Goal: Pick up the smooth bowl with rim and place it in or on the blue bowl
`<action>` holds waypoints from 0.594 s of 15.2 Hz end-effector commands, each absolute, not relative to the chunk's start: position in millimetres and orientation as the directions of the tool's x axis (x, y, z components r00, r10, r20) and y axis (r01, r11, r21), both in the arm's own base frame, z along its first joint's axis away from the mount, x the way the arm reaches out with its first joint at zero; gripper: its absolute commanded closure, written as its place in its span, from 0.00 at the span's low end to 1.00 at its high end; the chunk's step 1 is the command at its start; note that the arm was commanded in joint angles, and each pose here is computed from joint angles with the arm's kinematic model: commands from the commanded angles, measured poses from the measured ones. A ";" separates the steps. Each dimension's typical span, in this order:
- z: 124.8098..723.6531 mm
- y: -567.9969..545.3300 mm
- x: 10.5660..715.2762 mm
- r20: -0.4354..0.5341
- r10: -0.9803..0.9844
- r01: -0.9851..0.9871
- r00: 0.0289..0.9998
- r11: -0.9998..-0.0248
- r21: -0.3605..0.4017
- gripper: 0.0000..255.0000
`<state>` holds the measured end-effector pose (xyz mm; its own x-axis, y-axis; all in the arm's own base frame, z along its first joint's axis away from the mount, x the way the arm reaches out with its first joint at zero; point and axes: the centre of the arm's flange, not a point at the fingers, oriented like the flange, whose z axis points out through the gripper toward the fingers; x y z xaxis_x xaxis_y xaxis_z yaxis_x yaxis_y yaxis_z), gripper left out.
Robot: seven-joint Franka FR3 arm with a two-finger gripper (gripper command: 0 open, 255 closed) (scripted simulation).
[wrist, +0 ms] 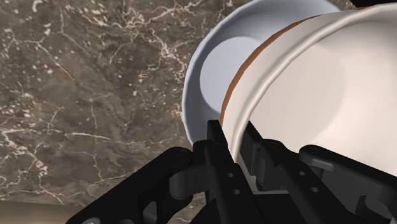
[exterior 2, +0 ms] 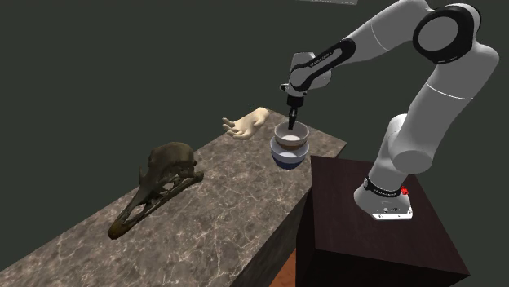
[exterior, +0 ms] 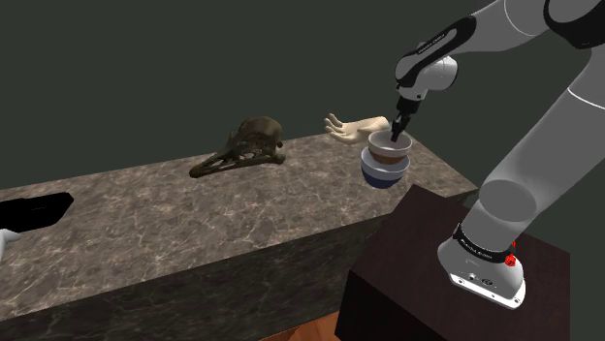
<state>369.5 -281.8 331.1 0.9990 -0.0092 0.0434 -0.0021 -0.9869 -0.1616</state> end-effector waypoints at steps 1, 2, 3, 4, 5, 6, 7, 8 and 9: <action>329.9 -281.7 369.3 0.044 -0.009 -0.002 0.999 -0.987 -0.161 1.00; 329.8 -281.7 369.3 0.044 -0.009 -0.002 0.999 -0.987 -0.161 1.00; 329.8 -281.7 369.3 0.044 -0.009 -0.002 0.999 -0.987 -0.161 1.00; 329.8 -281.7 369.3 0.044 -0.009 -0.002 0.999 -0.987 -0.161 1.00; 329.8 -281.7 369.3 0.044 -0.009 -0.002 0.999 -0.987 -0.161 1.00; 329.8 -281.7 369.3 0.044 -0.009 -0.002 0.999 -0.987 -0.161 1.00; 329.9 -281.7 369.4 0.044 -0.009 -0.002 0.999 -0.987 -0.161 0.00; 329.9 -281.7 369.4 0.044 -0.009 -0.002 0.999 -0.987 -0.161 0.00; 329.9 -281.7 369.4 0.044 -0.009 -0.002 0.999 -0.987 -0.161 0.00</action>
<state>369.4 -281.7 329.9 0.9990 -0.0093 0.0441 -0.0021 -0.9869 -0.1612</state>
